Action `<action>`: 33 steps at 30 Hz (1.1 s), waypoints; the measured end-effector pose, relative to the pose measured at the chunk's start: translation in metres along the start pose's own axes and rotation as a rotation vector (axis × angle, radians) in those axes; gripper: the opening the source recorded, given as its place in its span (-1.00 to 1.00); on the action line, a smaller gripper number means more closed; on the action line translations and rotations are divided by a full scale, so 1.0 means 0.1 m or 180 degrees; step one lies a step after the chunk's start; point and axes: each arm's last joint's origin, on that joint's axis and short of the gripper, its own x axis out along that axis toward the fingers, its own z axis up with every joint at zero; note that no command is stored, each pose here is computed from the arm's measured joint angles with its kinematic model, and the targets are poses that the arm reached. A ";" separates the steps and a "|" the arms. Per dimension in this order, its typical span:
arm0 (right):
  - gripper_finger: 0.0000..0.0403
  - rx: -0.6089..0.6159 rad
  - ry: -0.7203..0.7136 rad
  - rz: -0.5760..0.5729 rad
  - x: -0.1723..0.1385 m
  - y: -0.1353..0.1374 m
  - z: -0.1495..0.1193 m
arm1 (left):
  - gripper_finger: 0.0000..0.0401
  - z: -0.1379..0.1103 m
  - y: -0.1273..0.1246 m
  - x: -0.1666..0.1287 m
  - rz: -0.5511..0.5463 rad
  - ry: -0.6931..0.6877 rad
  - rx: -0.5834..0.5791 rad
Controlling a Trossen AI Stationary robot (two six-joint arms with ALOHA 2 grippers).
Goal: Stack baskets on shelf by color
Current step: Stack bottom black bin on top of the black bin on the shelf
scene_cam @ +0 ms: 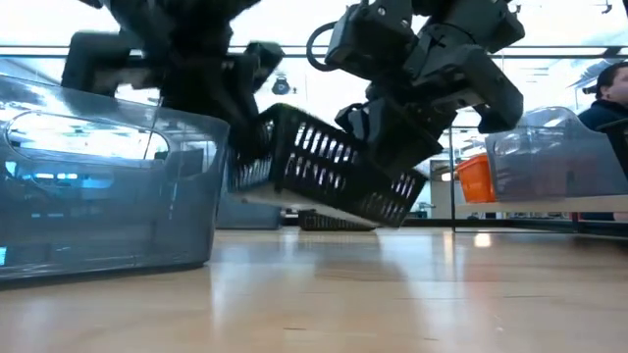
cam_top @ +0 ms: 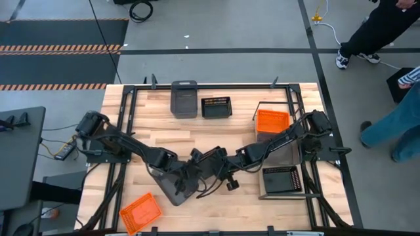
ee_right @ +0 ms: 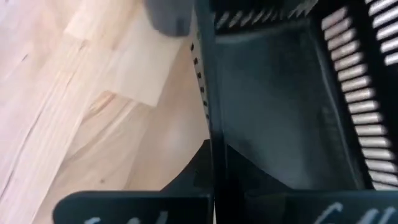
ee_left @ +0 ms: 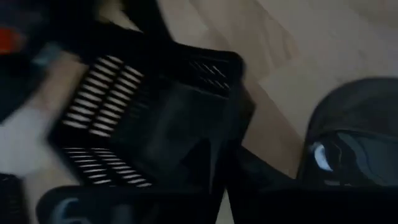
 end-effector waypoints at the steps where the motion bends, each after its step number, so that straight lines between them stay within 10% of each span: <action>1: -0.95 0.0024 0.0001 -0.0017 0.00 0.00 0.00 | -0.76 0.02 0.02 -0.05 0.0034 -0.0040 -0.0036; 12: -0.97 0.0174 0.0384 -0.0235 0.01 -0.02 -0.12 | -0.47 0.09 0.17 -0.34 0.0425 -0.0148 -0.0340; 20: -0.97 0.0391 0.0458 -0.0118 0.00 0.05 -0.15 | -0.26 -0.06 0.61 -0.84 0.2100 0.0381 -0.0500; 33: -0.96 0.0336 0.0192 -0.0009 0.00 0.21 -0.06 | -0.11 -0.39 1.23 -1.17 0.2877 0.0738 -0.0974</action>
